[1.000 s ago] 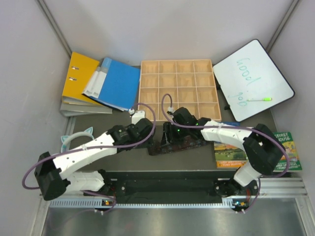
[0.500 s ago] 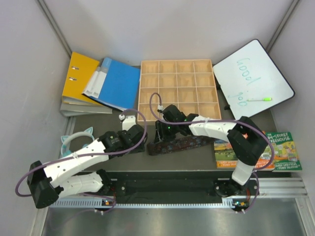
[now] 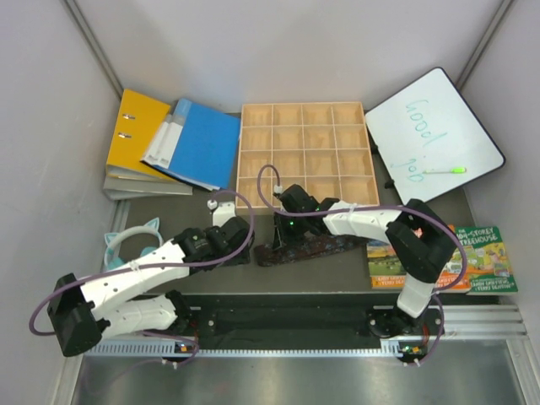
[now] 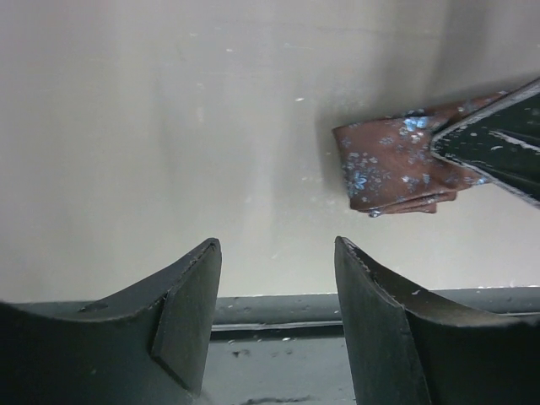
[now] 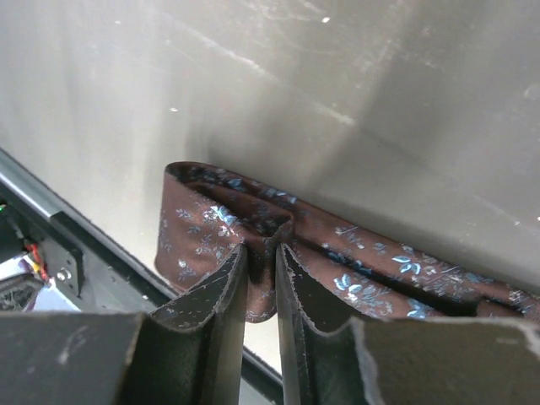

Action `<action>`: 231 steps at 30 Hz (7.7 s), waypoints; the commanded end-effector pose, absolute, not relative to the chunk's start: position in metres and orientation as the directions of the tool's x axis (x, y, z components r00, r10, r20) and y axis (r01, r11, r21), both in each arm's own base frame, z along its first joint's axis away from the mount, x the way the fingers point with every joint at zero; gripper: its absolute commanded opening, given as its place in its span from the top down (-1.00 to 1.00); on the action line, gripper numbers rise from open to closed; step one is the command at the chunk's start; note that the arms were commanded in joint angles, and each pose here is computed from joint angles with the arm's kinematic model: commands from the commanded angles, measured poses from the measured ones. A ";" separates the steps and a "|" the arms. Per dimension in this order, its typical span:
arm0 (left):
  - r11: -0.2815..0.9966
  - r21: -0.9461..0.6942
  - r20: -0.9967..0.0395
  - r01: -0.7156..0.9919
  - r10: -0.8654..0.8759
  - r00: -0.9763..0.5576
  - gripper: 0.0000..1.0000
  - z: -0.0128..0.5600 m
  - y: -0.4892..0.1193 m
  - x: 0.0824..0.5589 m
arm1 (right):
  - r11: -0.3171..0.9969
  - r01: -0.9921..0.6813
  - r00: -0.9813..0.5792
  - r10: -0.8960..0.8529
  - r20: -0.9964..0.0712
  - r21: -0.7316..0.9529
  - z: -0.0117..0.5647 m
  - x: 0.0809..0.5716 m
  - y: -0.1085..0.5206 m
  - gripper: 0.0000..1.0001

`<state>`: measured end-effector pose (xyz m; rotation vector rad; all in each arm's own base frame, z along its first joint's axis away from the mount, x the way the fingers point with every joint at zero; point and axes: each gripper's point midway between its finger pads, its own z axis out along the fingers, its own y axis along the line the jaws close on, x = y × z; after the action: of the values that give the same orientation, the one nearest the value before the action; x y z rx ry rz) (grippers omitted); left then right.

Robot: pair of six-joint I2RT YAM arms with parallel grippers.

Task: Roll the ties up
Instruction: Roll the tie at the center of the board.

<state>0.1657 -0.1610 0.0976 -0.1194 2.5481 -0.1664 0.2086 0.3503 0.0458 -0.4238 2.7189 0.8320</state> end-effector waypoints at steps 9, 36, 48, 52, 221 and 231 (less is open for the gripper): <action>0.967 -0.254 -0.527 -0.002 -0.140 -0.838 -0.19 0.078 -0.208 0.185 | 0.842 -0.300 -0.932 -0.160 -0.324 0.448 0.024 0.203 0.330 0.66; 0.958 -0.286 -0.488 -0.037 -0.179 -0.854 0.05 0.081 -0.216 0.184 | 0.827 -0.321 -0.902 -0.119 -0.415 0.462 0.077 0.209 0.326 -0.04; 0.941 -0.338 -0.431 -0.018 -0.172 -0.886 0.85 0.075 -0.220 0.155 | 0.842 -0.394 -0.870 -0.212 -0.444 0.369 0.089 0.259 0.353 -0.13; 0.924 -0.382 -0.424 0.008 -0.168 -0.890 0.89 0.076 -0.241 0.152 | 0.834 -0.425 -0.860 -0.252 -0.443 0.350 0.091 0.278 0.372 -0.12; 0.900 -0.435 -0.502 -0.024 -0.264 -0.824 -0.16 0.041 -0.205 0.209 | 0.706 -0.283 -0.938 -0.062 -0.341 0.649 0.033 0.209 0.357 0.27; 0.865 -0.489 -0.420 -0.112 -0.346 -0.839 0.18 0.032 -0.208 0.205 | 0.743 -0.233 -0.950 -0.035 -0.311 0.628 0.028 0.210 0.350 0.21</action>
<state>0.2075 -0.2100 0.0401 -0.2382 2.5000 -0.6130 0.2042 0.3565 0.0344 -0.2662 2.6265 1.0818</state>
